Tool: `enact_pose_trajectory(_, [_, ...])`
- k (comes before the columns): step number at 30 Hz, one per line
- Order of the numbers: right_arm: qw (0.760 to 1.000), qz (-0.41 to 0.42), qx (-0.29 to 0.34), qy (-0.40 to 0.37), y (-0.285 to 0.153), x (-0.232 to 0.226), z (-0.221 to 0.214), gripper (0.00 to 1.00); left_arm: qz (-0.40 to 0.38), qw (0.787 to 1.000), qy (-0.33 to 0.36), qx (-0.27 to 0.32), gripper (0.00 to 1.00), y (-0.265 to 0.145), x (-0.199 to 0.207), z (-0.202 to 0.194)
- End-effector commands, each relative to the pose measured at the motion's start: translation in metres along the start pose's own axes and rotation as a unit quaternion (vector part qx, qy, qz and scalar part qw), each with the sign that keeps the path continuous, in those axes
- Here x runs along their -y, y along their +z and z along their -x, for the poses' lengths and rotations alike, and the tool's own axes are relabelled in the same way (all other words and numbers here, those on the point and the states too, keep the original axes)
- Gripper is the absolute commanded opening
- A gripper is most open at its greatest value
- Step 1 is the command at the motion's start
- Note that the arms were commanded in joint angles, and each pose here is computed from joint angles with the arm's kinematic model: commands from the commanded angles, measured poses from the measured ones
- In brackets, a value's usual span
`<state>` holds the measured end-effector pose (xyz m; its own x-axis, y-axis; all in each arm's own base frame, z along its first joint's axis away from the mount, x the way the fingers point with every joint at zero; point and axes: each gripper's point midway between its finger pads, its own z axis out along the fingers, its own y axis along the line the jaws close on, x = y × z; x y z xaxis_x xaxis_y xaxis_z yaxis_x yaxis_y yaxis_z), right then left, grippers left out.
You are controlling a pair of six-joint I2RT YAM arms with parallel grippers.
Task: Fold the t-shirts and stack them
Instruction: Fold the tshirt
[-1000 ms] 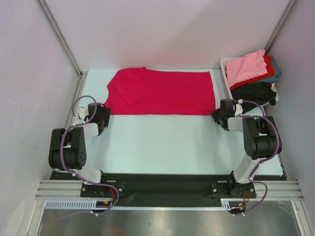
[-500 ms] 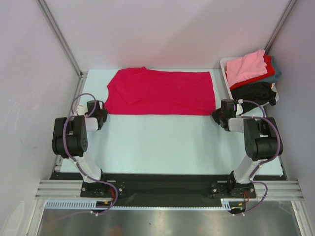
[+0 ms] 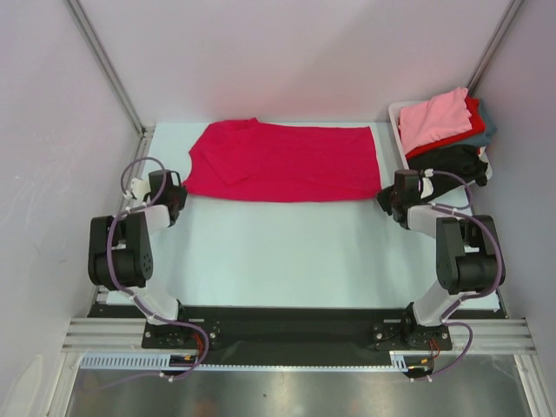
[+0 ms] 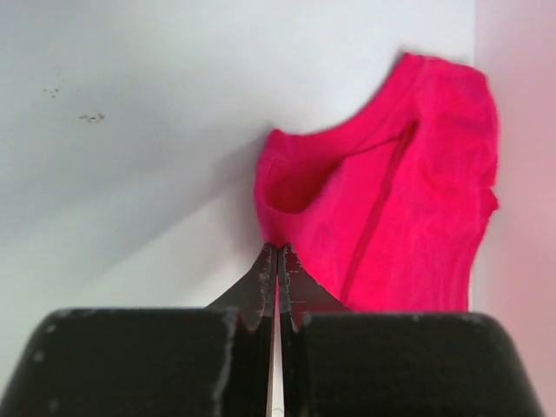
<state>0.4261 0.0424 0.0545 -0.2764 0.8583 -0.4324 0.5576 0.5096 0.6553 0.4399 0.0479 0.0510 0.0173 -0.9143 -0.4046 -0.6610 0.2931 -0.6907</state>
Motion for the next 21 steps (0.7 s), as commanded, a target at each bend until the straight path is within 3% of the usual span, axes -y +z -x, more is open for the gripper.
enact_pose_trajectory(1, [0.999, 0.030, 0.033, -0.001, -0.014, -0.040, 0.036, 0.00, -0.043, 0.998, 0.001, 0.034, 0.00, -0.026, 0.047, 0.033])
enact_pose_trajectory(6, [0.995, 0.083, 0.060, 0.013, -0.045, -0.091, 0.078, 0.00, -0.090, 0.995, -0.006, 0.033, 0.00, -0.065, 0.096, 0.054])
enact_pose_trajectory(10, [0.993, 0.079, 0.082, 0.026, -0.064, -0.085, 0.098, 0.00, -0.120, 0.992, -0.027, 0.017, 0.00, -0.090, 0.107, 0.052])
enact_pose_trajectory(21, [0.999, -0.006, 0.022, 0.048, -0.069, 0.041, 0.015, 0.00, -0.029, 0.999, -0.029, -0.004, 0.00, -0.103, -0.034, 0.002])
